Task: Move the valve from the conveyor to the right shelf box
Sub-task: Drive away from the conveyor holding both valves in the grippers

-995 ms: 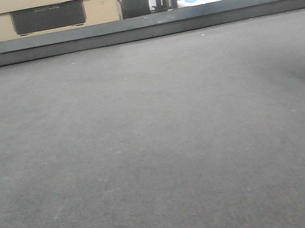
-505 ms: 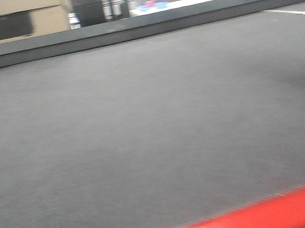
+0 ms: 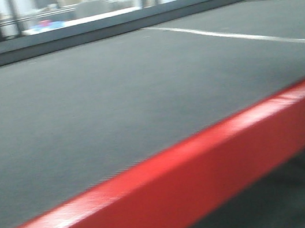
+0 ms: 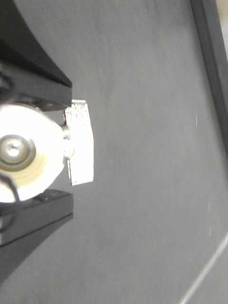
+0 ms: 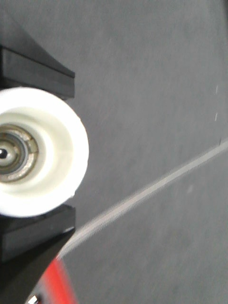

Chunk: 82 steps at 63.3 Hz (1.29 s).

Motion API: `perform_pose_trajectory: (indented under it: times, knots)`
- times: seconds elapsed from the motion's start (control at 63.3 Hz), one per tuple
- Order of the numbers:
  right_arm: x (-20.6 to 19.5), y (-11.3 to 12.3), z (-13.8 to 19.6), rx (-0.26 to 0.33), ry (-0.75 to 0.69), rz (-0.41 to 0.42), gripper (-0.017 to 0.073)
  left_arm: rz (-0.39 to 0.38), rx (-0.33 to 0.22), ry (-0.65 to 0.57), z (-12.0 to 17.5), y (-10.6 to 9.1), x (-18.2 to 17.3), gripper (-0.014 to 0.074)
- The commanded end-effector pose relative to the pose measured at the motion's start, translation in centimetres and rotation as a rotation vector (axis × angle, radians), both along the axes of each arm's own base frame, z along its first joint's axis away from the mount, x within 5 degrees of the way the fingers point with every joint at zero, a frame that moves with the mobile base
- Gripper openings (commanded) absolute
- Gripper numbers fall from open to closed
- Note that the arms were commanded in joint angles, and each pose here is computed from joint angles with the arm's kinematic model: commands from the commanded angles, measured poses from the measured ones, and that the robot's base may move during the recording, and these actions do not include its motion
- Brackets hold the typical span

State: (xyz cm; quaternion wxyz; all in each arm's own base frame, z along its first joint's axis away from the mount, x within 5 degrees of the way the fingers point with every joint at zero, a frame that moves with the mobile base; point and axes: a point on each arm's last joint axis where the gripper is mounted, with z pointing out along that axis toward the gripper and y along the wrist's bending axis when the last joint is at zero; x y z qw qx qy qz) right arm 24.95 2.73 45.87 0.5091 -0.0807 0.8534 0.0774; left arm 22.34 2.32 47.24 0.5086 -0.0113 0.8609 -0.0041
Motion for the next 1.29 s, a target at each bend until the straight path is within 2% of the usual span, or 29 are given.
perform_pose_trajectory:
  times: [0.0, 1.279]
  knots:
    - [-0.3, -0.19, 1.4, 0.003, -0.094, -0.015, -0.0154, 0.005, -0.014, -0.067, 0.85, -0.09, -0.15, -0.0111]
    - [-0.3, -0.18, 1.4, 0.005, -0.094, -0.014, -0.0154, 0.005, -0.014, -0.067, 0.85, -0.09, -0.15, -0.0111]
